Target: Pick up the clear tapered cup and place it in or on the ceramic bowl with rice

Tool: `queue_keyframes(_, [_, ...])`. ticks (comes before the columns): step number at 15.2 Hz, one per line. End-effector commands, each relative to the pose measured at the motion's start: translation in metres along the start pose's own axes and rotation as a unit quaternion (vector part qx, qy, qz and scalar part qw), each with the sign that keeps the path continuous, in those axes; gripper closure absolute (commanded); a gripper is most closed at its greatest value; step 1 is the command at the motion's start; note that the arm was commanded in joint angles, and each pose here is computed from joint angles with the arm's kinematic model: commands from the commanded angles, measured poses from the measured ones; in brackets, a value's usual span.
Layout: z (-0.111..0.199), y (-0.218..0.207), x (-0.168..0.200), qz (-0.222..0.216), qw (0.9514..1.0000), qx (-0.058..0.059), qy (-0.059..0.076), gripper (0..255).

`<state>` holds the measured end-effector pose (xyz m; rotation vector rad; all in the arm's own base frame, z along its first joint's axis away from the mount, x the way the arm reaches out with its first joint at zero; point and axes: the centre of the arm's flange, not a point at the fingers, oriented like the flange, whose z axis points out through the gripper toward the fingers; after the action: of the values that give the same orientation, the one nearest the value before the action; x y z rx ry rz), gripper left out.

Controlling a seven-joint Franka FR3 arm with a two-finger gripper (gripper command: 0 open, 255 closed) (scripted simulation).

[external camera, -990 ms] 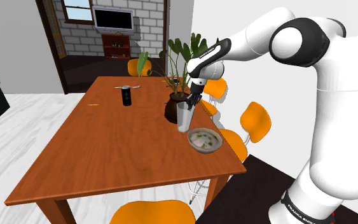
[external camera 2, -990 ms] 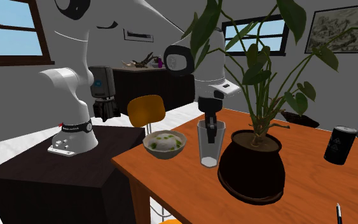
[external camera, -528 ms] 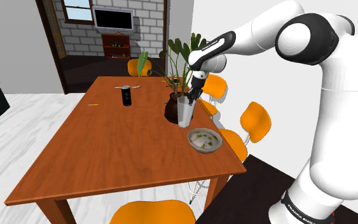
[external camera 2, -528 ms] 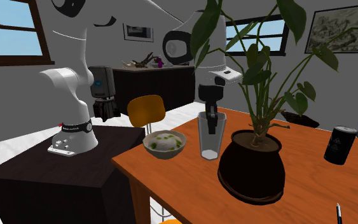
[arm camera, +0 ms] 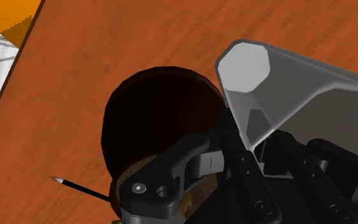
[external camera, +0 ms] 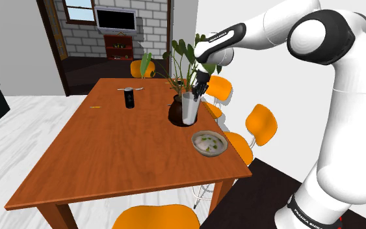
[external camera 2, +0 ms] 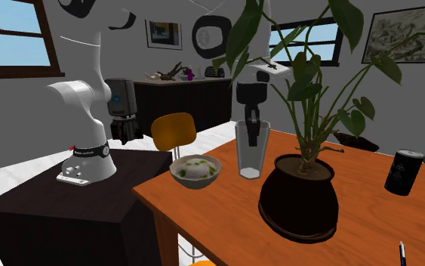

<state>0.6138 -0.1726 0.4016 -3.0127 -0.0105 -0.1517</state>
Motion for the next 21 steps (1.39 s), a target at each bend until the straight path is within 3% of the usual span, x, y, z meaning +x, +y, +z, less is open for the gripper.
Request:
queue_keyframes(1, [-0.012, -0.003, 0.002, 0.000, 1.0000, 0.000, 0.000, 255])
queue_keyframes(16, [-0.087, -0.012, 0.009, 0.000, 1.0000, 0.000, 0.000, 255])
queue_keyframes(21, [-0.111, -0.030, -0.050, 0.000, 1.0000, 0.000, 0.000, 255])
